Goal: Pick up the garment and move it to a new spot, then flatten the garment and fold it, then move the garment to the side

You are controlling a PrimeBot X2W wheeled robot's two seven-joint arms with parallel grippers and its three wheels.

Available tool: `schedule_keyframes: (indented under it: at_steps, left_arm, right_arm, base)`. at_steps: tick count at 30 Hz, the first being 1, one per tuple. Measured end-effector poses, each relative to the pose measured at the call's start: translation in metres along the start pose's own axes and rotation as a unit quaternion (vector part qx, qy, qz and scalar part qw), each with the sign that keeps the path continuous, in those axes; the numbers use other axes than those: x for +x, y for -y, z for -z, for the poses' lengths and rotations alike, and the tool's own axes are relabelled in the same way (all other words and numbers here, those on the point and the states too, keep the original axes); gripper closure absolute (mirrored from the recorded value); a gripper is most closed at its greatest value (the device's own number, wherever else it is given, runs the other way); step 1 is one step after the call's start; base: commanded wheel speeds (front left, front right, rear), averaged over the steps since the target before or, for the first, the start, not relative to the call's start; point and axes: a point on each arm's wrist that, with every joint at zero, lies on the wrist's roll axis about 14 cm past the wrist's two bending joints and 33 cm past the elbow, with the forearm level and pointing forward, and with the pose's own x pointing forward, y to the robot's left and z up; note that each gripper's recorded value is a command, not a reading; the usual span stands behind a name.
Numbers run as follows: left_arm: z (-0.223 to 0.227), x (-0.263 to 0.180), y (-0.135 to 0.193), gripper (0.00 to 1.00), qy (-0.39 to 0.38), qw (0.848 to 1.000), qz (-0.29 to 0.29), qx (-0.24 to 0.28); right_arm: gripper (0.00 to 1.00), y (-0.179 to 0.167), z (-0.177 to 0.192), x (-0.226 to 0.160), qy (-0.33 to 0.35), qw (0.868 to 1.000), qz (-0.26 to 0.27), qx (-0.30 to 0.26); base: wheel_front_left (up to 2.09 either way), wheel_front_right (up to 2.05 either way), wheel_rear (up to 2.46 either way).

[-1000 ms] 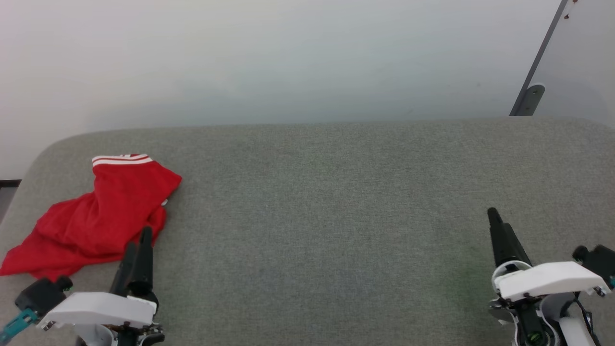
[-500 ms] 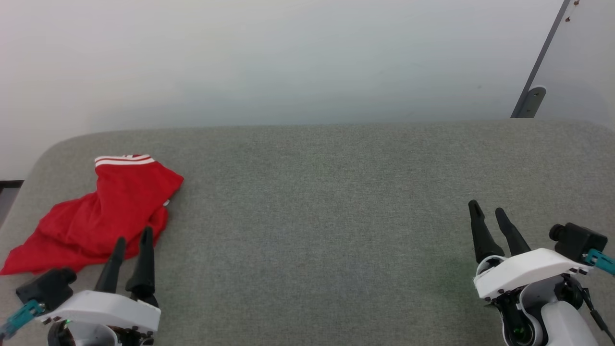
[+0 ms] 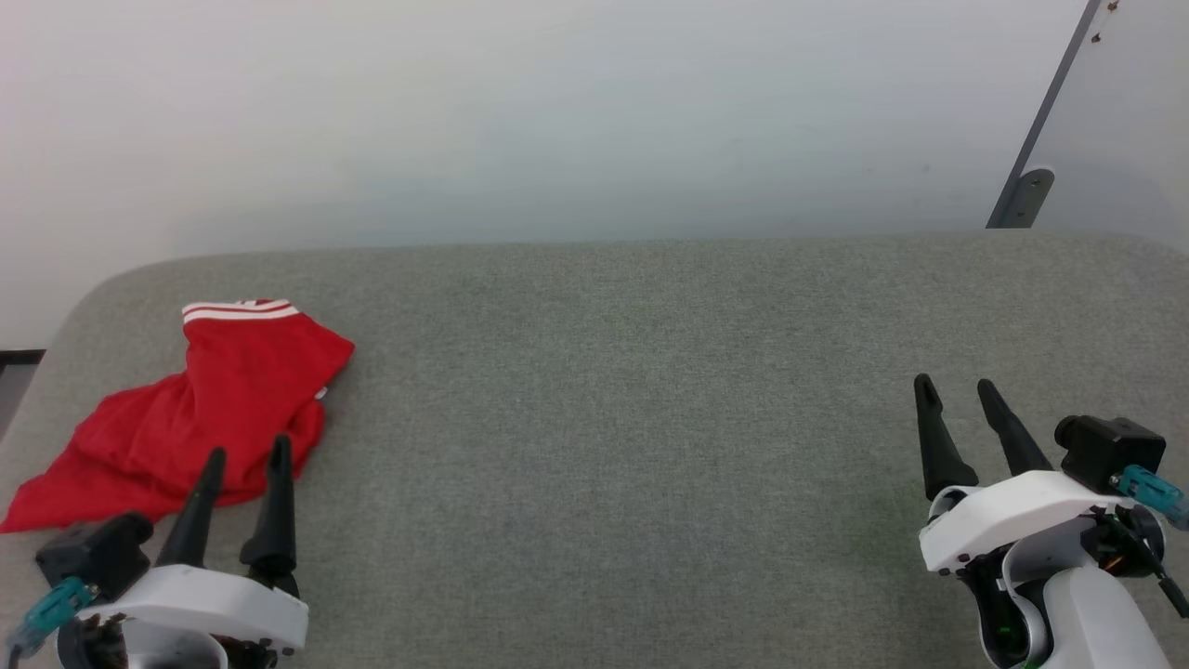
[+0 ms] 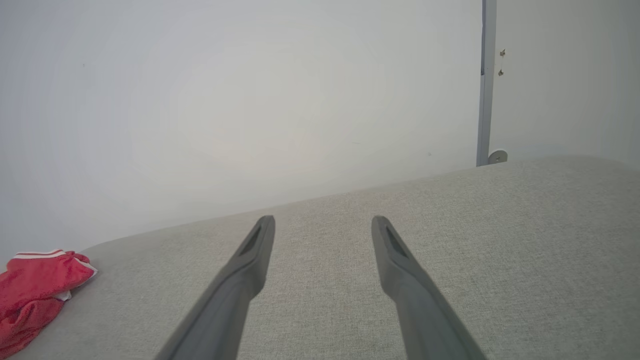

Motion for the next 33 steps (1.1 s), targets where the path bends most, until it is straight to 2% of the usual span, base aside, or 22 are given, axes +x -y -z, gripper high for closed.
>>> schedule_keyframes:
  at_steps: [12,33]
  left_arm:
    - [-0.004,0.0,-0.004,0.0,0.006,0.999,0.004,0.054]
    - [-0.002,-0.005,-0.011,0.0,0.001,0.992,0.015,0.129]
  right_arm:
    - [0.0,-0.002,-0.008,0.004,0.013,0.998,-0.005,-0.067]
    - [0.0,0.002,-0.012,0.004,0.027,0.991,-0.004,-0.128]
  base:
    - [0.0,0.0,0.0]
    - [0.0,0.0,0.0]
